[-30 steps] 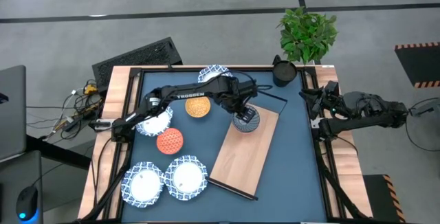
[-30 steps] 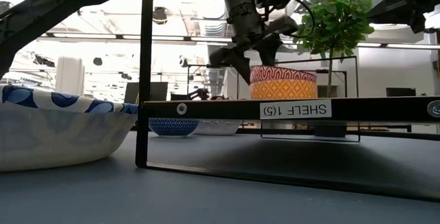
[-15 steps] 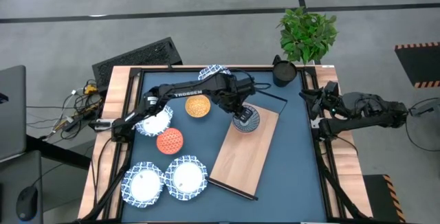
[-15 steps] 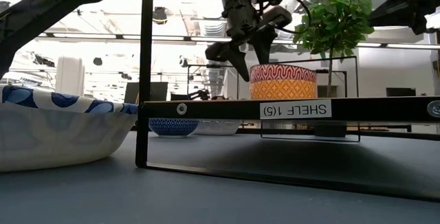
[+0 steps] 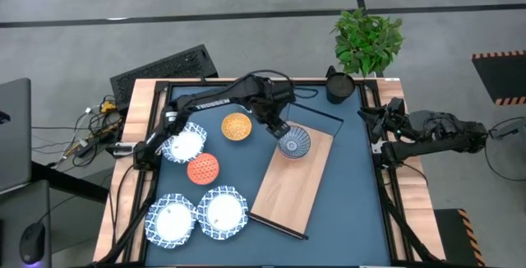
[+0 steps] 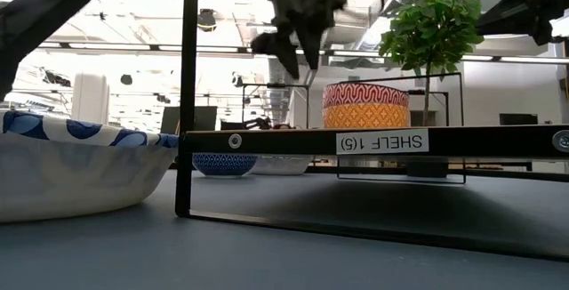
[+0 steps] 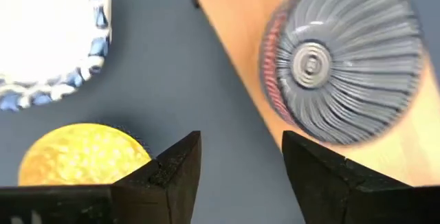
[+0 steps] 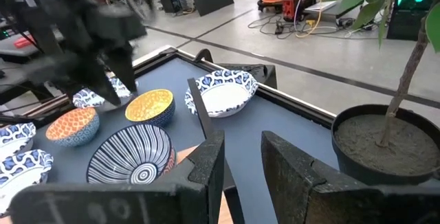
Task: Place and stack bowls onto a shelf
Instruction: Stack the dark blue striped bowl into the light blue patterned bowl
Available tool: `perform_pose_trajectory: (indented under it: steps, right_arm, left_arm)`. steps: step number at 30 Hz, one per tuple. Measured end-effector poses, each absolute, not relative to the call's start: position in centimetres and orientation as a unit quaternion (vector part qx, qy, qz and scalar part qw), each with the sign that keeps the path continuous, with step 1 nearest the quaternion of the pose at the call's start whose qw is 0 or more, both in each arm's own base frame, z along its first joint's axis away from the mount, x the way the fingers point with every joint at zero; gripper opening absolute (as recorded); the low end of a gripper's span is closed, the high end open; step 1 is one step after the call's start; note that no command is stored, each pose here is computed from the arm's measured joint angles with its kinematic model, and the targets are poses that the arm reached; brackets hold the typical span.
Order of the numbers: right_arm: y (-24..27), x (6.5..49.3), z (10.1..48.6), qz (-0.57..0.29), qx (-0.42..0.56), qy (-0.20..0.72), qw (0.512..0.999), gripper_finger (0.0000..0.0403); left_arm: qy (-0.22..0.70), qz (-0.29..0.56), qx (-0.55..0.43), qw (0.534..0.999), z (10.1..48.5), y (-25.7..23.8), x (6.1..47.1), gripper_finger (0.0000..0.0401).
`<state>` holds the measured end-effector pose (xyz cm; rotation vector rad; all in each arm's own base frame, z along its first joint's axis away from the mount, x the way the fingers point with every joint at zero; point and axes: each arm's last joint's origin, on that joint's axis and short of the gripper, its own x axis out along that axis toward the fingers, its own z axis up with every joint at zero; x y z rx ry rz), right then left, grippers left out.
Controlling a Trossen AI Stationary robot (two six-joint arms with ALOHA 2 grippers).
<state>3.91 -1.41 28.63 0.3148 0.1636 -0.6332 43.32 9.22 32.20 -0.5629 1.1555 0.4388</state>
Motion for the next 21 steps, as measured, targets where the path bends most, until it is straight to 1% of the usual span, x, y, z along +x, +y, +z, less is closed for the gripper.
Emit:
perform_pose_trajectory:
  steps: [3, 5, 9, 11, 12, 16, 21]
  right_arm:
    - [-1.4, 3.9, 28.6, -0.310, 0.159, 0.078, 0.934, 0.0123]
    - [-1.4, 3.9, 28.6, -0.310, 0.162, 0.078, 0.934, 0.0123]
    - [-1.4, 3.9, 28.6, -0.310, 0.163, 0.077, 0.933, 0.0123]
    - [-1.4, 3.9, 28.6, -0.310, 0.162, 0.077, 0.933, 0.0123]
    - [-1.4, 3.9, 28.6, -0.310, 0.163, 0.077, 0.933, 0.0123]
    - [-1.4, 3.9, 28.5, -0.312, 0.169, 0.079, 0.931, 0.0123]
    - [-1.4, 3.9, 28.5, -0.313, 0.172, 0.080, 0.931, 0.0123]
  left_arm:
    - [0.516, 0.186, -0.227, 0.805, 34.4, 8.1, 42.4, 0.0159]
    - [0.489, 0.174, -0.205, 0.830, 35.7, 7.2, 42.2, 0.0131]
    - [0.429, 0.140, -0.191, 0.872, 37.4, 5.5, 42.0, 0.0057]
    - [0.405, 0.121, -0.199, 0.884, 37.3, 5.0, 42.0, 0.0019]
    - [0.398, 0.115, -0.209, 0.886, 36.9, 4.8, 41.9, 0.0010]
    - [0.363, 0.091, -0.255, 0.892, 33.9, 4.8, 41.5, 0.0003]
    - [0.266, 0.041, -0.311, 0.912, 30.7, 5.8, 40.4, 0.0000]
